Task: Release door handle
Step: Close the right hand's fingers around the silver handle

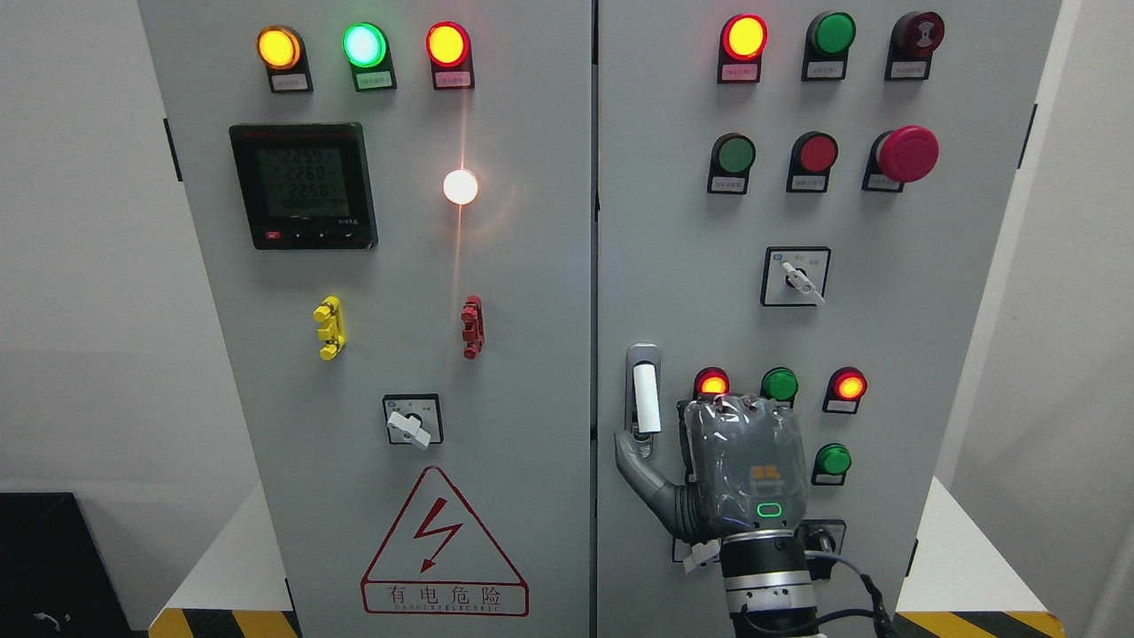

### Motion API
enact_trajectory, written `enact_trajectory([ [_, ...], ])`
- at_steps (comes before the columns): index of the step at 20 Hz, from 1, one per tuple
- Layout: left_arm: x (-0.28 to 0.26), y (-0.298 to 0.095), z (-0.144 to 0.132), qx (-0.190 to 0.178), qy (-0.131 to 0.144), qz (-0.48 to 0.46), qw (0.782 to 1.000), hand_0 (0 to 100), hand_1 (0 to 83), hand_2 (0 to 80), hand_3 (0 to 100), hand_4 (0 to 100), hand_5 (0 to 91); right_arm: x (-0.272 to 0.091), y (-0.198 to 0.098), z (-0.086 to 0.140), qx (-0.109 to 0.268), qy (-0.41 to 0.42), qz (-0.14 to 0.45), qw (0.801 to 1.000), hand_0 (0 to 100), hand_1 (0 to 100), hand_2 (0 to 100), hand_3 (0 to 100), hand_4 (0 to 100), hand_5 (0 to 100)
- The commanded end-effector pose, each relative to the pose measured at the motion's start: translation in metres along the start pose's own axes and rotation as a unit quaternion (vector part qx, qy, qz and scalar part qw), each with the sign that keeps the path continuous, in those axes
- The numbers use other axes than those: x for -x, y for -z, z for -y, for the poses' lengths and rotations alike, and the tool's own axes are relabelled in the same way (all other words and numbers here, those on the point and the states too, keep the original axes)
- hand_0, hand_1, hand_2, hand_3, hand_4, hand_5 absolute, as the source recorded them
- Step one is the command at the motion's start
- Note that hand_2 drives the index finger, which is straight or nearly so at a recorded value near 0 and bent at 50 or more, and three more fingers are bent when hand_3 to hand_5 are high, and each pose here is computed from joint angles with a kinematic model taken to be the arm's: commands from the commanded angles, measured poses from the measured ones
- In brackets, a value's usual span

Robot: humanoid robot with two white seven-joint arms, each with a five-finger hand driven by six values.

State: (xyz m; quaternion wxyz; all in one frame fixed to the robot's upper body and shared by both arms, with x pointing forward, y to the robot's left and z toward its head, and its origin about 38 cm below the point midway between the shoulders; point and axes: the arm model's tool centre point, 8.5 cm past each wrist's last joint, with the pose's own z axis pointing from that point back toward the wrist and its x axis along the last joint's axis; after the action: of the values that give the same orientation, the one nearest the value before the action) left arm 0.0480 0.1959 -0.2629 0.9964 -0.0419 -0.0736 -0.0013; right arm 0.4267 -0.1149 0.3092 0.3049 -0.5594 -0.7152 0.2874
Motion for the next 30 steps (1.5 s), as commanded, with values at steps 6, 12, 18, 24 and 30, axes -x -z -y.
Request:
enact_trajectory([
  [6, -0.0001, 0.0000, 0.0001, 0.000, 0.000, 0.000, 1.000, 12, 55.6, 0.0, 0, 0, 0.0, 0.0033, 0.0065, -0.0016, -0.003, -0.004, -0.010, 1.000, 26, 20, 100, 100, 100, 100],
  [12, -0.0001, 0.0000, 0.0001, 0.000, 0.000, 0.000, 1.000, 12, 55.6, 0.0, 0, 0, 0.0, 0.0031, 0.0056, -0.0019, -0.004, -0.002, -0.011, 1.000, 28, 20, 100, 100, 100, 100],
  [18, -0.0001, 0.0000, 0.0001, 0.000, 0.000, 0.000, 1.000, 12, 55.6, 0.0, 0, 0, 0.0, 0.0034, 0.0051, -0.0022, -0.004, -0.002, -0.012, 1.000, 30, 20, 100, 100, 100, 100],
  [24, 0.0001, 0.0000, 0.0001, 0.000, 0.000, 0.000, 1.000, 12, 55.6, 0.0, 0, 0, 0.0, 0.0031, 0.0048, -0.0016, -0.003, -0.001, -0.013, 1.000, 34, 19, 100, 100, 100, 100],
  [30, -0.0001, 0.0000, 0.0001, 0.000, 0.000, 0.000, 1.000, 12, 55.6, 0.0, 0, 0, 0.0, 0.0012, 0.0041, -0.0011, -0.002, 0.003, -0.014, 1.000, 37, 19, 100, 100, 100, 100],
])
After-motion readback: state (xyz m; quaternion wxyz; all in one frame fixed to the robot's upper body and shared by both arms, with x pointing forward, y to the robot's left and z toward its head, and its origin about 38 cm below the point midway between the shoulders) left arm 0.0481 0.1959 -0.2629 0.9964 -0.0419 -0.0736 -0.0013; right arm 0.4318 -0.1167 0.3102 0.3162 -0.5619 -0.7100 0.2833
